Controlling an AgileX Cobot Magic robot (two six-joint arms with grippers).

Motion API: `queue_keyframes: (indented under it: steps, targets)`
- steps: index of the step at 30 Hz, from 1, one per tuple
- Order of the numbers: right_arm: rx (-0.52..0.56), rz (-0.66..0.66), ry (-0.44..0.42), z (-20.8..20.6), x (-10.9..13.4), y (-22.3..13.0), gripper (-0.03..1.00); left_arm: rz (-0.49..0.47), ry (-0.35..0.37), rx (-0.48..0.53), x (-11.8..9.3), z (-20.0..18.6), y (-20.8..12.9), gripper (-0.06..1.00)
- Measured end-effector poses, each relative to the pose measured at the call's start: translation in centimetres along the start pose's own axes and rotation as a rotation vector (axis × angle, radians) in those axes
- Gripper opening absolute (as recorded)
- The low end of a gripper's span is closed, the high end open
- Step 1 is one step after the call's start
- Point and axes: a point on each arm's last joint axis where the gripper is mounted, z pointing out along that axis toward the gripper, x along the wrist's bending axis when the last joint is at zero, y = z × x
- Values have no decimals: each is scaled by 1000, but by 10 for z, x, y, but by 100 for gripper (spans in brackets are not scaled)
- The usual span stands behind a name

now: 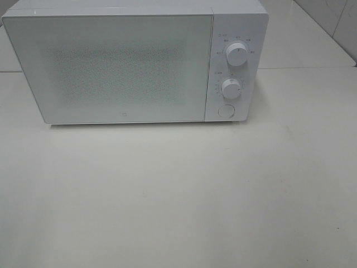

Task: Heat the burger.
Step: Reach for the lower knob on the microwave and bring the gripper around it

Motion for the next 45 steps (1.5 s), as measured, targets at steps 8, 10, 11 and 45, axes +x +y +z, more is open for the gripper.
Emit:
queue_keyframes:
  steps: [8, 10, 11, 45]
  targets:
    - [0, 0, 0, 0, 0, 0, 76, -30, 64, -20, 0, -2, -1, 98]
    - [0, 0, 0, 0, 0, 0, 76, -30, 64, -20, 0, -2, -1, 98]
    - [0, 0, 0, 0, 0, 0, 76, -30, 64, -20, 0, -2, -1, 98]
    - [0, 0, 0, 0, 0, 0, 76, -31, 63, -20, -1, -2, -1, 98]
